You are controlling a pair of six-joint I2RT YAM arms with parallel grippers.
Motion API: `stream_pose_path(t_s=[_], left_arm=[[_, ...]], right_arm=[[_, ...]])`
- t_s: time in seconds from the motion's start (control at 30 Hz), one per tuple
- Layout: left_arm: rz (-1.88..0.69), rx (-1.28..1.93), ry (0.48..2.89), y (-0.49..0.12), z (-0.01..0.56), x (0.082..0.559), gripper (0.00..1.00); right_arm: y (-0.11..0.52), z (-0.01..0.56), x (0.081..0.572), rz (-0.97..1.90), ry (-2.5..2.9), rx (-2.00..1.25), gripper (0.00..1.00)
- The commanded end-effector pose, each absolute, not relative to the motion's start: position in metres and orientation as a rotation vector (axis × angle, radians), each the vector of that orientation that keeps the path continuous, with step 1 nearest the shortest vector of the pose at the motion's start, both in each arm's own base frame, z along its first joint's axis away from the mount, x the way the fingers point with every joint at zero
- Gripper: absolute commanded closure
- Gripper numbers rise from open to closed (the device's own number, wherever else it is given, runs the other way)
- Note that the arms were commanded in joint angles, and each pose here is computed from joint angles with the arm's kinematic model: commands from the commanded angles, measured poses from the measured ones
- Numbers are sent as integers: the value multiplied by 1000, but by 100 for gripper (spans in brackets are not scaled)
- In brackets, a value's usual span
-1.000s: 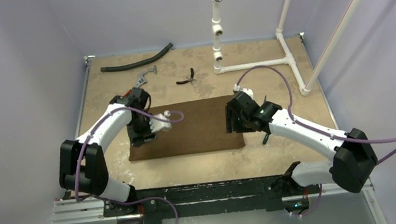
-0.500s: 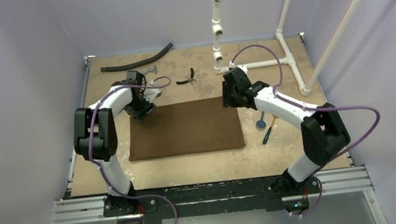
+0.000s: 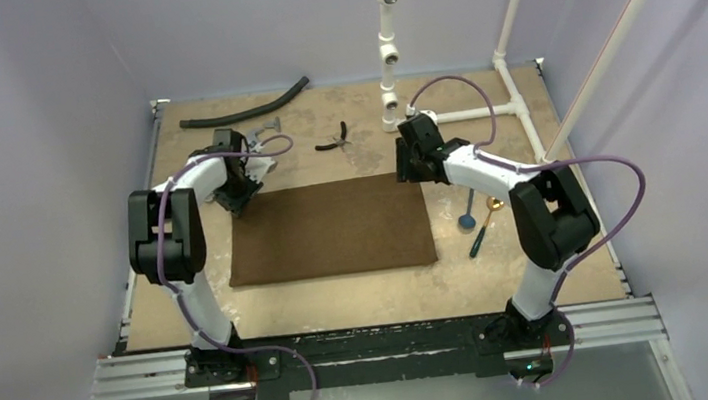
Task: Fold the napkin into a case and place the utensils inside
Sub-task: Fold and flatten the napkin at the center of the board.
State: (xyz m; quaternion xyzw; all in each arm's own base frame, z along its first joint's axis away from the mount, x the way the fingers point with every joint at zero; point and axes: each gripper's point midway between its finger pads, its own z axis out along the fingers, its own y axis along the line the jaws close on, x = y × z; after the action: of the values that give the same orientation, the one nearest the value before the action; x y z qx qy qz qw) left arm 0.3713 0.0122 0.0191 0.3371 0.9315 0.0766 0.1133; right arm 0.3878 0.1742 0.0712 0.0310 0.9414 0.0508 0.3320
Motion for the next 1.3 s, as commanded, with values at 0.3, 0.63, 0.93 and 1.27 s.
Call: stream_pose_path(t_s=[0.3,0.63,0.93,1.27], left_arm=[[82,953,2758,12,6,363,92],[30,954,2728,4,18,362,89],[49,947,2703,5,32,364,79],[57,940,2690,6,43,363,80]], right_arm=[[176,47,394,213,2487,86,52],[173,25,387,198,2507,109,62],[170,21,378,205,2518,110,74],[158,34,371,149,2498,134,83]])
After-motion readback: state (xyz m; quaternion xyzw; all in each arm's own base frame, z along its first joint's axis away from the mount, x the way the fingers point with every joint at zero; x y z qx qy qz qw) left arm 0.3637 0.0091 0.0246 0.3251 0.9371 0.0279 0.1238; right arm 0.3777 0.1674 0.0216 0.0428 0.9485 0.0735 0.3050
